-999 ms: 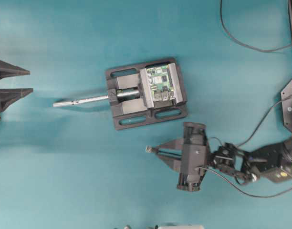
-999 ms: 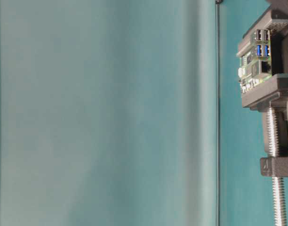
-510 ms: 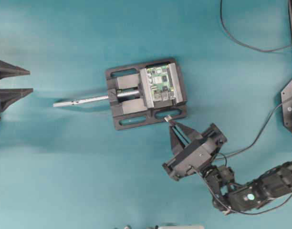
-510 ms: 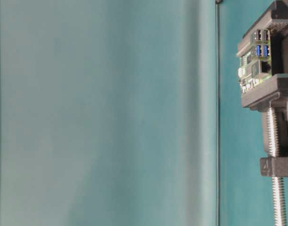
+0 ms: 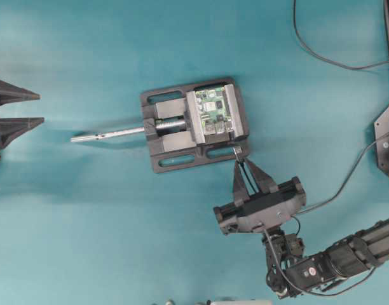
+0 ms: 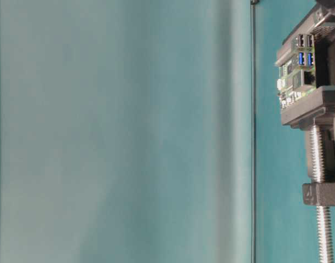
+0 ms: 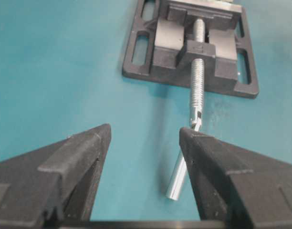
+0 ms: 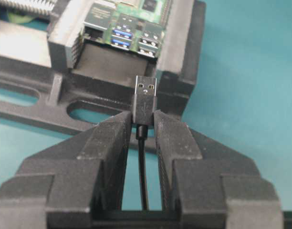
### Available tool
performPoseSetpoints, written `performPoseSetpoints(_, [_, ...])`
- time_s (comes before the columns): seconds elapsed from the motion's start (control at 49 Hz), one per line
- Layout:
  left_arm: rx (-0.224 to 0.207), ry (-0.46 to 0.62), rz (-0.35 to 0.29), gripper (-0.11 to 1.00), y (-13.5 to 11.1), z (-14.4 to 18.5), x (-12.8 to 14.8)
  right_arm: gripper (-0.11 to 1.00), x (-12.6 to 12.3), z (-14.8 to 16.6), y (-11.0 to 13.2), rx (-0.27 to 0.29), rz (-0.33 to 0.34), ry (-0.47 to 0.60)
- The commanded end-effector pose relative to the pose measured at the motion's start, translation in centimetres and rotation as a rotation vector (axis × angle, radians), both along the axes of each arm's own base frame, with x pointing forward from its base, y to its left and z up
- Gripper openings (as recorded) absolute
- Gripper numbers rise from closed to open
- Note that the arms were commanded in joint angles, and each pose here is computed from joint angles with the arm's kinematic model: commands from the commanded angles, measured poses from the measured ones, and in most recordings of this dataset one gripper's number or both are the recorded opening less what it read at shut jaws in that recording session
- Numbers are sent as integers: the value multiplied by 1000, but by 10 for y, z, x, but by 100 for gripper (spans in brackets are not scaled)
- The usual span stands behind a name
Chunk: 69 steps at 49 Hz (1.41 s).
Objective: Insert the USB into the fixed PCB.
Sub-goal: 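Carry the held USB plug with the right gripper toward the board's USB ports, then align the USB plug with the right-side upper USB port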
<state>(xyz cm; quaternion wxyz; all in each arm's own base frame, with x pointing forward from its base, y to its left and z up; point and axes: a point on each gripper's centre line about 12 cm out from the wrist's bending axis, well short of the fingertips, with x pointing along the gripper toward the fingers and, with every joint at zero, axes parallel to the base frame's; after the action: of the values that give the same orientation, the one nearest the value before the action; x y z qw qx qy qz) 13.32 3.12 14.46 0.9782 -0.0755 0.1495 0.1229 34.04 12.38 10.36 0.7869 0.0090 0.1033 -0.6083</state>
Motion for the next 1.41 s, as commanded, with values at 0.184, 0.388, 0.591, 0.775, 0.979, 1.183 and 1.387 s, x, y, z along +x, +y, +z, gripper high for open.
performPoseSetpoints(0.184, [-4,-14,4,75,1,4,2,19,9,25,-7,47,-46,-66])
performPoseSetpoints(0.388, [-4,-14,4,75,1,4,2,19,18,29,-13,89,-60,-82])
performPoseSetpoints(0.591, [-4,-14,4,75,1,4,2,19,21,37,-17,119,-82,-84])
performPoseSetpoints(0.775, [-4,-14,4,75,1,4,2,19,21,39,-19,144,-86,-45])
performPoseSetpoints(0.979, [-6,-14,5,75,1,4,2,19,21,36,-19,176,-85,-31])
performPoseSetpoints(1.183, [-4,-14,4,75,1,4,2,19,21,34,-19,180,-81,-24])
performPoseSetpoints(1.387, [-6,-14,5,75,1,4,2,19,21,35,-21,171,-81,-16])
